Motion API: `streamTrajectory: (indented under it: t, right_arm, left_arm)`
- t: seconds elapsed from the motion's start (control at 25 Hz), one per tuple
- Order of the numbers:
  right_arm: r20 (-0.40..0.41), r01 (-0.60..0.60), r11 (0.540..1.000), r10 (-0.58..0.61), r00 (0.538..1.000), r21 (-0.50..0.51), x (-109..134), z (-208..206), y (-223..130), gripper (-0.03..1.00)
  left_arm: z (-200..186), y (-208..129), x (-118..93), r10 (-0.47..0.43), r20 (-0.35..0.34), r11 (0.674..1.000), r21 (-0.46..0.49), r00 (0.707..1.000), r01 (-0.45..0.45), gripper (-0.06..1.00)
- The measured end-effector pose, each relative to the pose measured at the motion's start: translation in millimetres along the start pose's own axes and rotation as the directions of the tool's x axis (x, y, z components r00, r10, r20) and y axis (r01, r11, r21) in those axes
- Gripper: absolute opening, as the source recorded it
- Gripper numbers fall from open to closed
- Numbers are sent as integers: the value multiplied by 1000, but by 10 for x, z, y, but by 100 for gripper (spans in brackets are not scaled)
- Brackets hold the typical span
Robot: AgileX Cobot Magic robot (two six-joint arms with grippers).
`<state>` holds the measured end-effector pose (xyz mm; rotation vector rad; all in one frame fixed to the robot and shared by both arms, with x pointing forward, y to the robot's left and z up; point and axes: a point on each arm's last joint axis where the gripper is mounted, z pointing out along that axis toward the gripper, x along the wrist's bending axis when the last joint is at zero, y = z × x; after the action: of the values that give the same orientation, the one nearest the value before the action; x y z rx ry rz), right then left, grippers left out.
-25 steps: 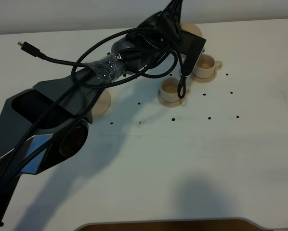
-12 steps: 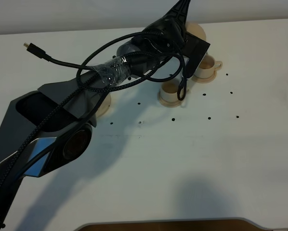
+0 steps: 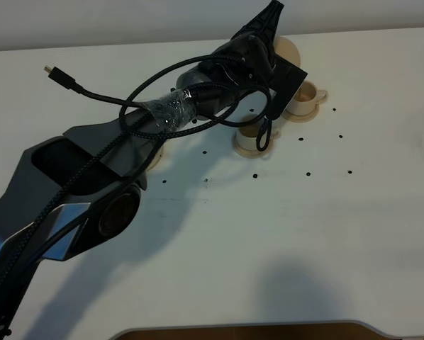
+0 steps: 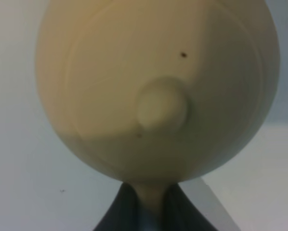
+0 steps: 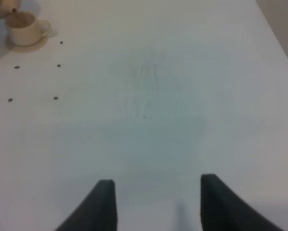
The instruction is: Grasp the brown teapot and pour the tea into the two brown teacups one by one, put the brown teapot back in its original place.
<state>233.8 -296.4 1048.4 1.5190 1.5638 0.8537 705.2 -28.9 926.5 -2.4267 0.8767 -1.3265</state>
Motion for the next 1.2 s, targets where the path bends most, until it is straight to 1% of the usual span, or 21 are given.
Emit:
streamTrajectory:
  t: [0.56,0.76,1.2]
  right_arm:
    - [0,0,1000,0,1000,0,0,0,0,40]
    - [0,0,1000,0,1000,0,0,0,0,40]
    - [0,0,1000,0,1000,0,0,0,0,40]
  left_arm:
    - [1,-16,36,33,-43,999,38,999,-32,13]
    - [-1,-17,64,62,-72,997,42,995,-59,13]
    - [-4,-17,93,117,-101,992,50,988,-112,13]
